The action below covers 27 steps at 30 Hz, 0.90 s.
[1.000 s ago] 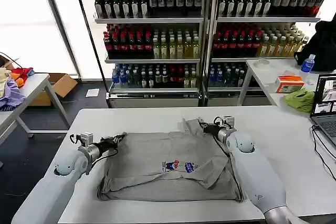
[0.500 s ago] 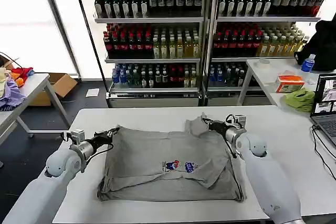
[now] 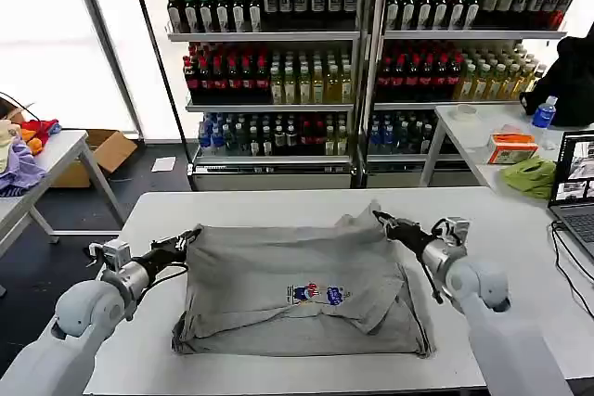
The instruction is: Fold and organize the clothes.
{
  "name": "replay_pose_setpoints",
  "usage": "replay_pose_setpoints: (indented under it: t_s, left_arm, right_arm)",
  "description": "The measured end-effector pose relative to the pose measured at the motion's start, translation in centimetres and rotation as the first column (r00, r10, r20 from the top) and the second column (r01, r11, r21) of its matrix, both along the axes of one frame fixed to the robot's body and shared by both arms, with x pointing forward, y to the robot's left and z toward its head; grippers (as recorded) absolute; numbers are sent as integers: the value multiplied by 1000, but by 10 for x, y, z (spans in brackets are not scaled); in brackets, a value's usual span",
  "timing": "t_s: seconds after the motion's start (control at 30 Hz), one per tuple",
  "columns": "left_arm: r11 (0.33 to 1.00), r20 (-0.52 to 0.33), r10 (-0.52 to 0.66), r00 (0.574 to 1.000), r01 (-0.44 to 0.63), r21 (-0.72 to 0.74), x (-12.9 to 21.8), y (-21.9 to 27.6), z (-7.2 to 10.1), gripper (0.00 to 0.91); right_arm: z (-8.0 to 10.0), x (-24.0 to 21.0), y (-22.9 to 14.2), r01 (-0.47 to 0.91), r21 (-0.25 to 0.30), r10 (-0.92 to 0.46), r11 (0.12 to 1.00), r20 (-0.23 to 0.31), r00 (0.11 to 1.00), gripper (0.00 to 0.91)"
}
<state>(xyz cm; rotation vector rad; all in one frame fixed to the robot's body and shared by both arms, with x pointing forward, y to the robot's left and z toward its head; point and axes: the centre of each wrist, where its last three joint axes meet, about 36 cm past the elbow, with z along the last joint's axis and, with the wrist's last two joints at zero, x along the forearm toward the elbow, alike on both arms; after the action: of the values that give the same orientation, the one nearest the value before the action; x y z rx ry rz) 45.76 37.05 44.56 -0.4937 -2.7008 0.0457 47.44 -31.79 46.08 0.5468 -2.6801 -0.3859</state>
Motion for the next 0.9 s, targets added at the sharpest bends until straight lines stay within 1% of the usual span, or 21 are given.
replay_pose_setpoints:
  t_s: [0.03, 0.2, 0.33, 0.47, 0.6, 0.63, 0.67, 0.7, 0.8, 0.9]
  left_arm:
    - [1000, 1, 0, 1000, 0, 2, -5, 0, 2, 10]
    - [1000, -8, -4, 1000, 4, 16, -29, -2, 7, 20]
    - [1000, -23, -9, 1000, 9, 26, -49, -6, 10, 10]
    - [999, -42, -9, 999, 10, 35, -70, -10, 7, 10]
    - [999, -88, -10, 996, 14, 43, -91, -14, -1, 10]
    - [999, -101, -11, 995, 15, 43, -96, -15, -4, 10]
    - [999, -116, -14, 993, 19, 46, -101, -16, -6, 131]
    - [999, -128, -18, 992, 24, 48, -106, -18, -9, 907]
    - [997, -164, -17, 986, 29, 70, -119, -23, -16, 907]
    - [995, -189, -12, 982, 30, 90, -131, -26, -19, 907]
  right_arm:
    - [0, -6, -1, 5, 0, -5, 1000, -2, 1000, 0]
    - [-4, -41, -3, 34, -2, -34, 999, -18, 999, 0]
    - [-9, -68, -3, 54, -6, -54, 999, -44, 998, 0]
    - [-16, -97, 2, 71, -16, -72, 997, -76, 994, 0]
    - [-25, -126, 11, 78, -58, -84, 995, -111, 990, 0]
    - [-28, -132, 12, 81, -74, -90, 994, -121, 989, 655]
    - [-30, -137, 14, 86, -88, -97, 992, -129, 987, 907]
    - [-32, -142, 15, 90, -107, -104, 990, -134, 986, 907]
    - [-32, -152, 16, 106, -158, -127, 982, -124, 984, 907]
    - [-30, -160, 16, 118, -195, -141, 974, -108, 984, 907]
